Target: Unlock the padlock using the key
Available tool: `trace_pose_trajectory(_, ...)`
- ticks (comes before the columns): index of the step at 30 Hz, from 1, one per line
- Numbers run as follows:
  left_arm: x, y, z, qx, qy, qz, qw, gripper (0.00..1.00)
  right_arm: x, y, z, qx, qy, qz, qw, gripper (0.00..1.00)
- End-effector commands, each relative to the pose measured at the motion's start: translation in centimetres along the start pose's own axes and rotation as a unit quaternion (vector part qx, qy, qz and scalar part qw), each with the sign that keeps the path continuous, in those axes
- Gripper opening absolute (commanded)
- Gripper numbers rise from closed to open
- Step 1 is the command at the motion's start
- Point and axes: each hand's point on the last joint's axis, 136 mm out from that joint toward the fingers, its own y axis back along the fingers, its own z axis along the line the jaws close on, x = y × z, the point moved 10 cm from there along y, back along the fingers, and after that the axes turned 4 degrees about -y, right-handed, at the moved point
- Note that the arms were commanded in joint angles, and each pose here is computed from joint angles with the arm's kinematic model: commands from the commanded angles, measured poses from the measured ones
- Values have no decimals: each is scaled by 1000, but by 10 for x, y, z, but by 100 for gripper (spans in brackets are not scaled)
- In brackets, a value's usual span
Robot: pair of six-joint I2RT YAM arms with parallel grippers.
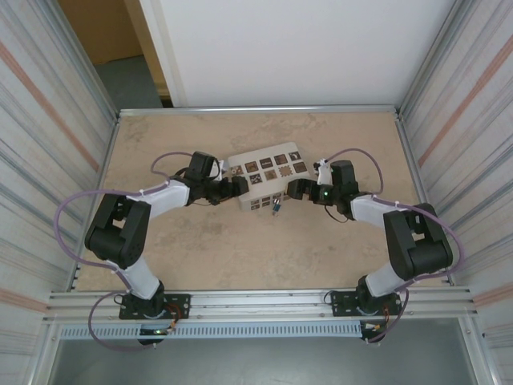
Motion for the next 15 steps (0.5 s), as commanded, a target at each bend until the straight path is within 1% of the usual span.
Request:
trace_pose_trajectory(1, 34, -10, 22, -75, 35, 70, 994, 81, -20, -4, 8, -32, 43, -30, 998, 99)
trace_pose_trajectory(9, 33, -10, 22, -79, 34, 69, 994, 81, -29, -15, 4, -43, 48, -32, 997, 99)
trace_pose_trajectory(15, 31, -6, 18, -74, 30, 64, 995, 81, -25, -10, 4, -39, 48, -37, 997, 99)
